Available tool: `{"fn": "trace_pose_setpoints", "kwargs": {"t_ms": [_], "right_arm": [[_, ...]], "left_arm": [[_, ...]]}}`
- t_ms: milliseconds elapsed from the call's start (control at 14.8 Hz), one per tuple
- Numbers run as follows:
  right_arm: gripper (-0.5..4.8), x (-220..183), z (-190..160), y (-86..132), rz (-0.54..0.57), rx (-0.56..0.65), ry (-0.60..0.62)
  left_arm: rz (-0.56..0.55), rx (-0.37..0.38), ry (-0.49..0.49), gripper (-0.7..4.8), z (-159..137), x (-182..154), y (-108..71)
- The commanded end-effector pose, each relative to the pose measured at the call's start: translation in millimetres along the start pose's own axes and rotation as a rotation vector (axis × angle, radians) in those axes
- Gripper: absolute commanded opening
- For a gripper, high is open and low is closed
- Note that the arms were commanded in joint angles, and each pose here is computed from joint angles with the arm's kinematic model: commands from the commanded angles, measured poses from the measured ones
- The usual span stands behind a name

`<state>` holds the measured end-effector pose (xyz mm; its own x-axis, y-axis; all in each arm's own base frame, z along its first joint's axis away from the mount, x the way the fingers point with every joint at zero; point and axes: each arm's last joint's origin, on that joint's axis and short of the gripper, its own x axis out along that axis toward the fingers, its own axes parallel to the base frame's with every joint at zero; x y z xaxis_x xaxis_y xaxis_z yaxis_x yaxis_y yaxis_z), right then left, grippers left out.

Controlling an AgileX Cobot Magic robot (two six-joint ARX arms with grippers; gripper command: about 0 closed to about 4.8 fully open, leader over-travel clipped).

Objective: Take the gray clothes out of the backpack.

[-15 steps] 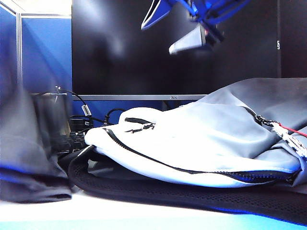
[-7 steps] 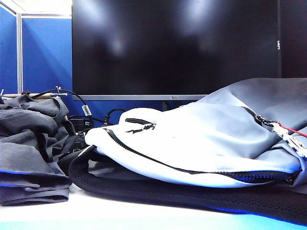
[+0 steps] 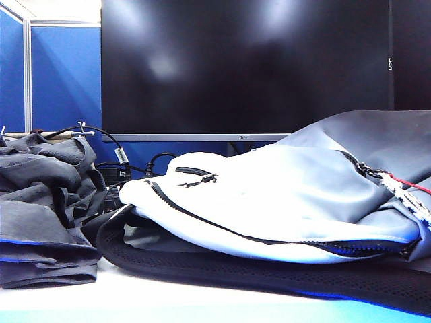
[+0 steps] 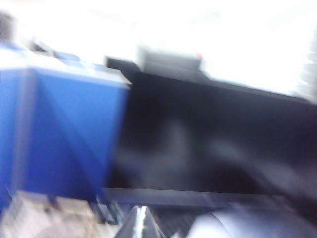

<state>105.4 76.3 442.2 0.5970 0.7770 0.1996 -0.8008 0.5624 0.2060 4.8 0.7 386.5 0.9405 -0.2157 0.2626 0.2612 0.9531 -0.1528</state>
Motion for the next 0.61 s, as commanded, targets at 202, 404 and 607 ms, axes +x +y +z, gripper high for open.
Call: {"fn": "trace_pose_setpoints", "kwargs": {"t_ms": [202, 404, 607], "right_arm": [[-0.08, -52.8, -5.3, 16.5, -0.104, -0.001, -0.040], [-0.08, -85.2, -39.1, 18.4, -0.115, -0.004, -0.040], [-0.08, -116.3, -82.6, 15.0, -0.181, -0.052, -0.088]], "left_arm": [[-0.110, -0.055, 0.004, -0.06, -8.8, -58.7, 2.3], [-0.253, -0.060, 0.172, -0.06, -24.2, -58.9, -0.4], [-0.310, -0.071, 0.196, -0.06, -31.2, -53.0, -1.6]]}}
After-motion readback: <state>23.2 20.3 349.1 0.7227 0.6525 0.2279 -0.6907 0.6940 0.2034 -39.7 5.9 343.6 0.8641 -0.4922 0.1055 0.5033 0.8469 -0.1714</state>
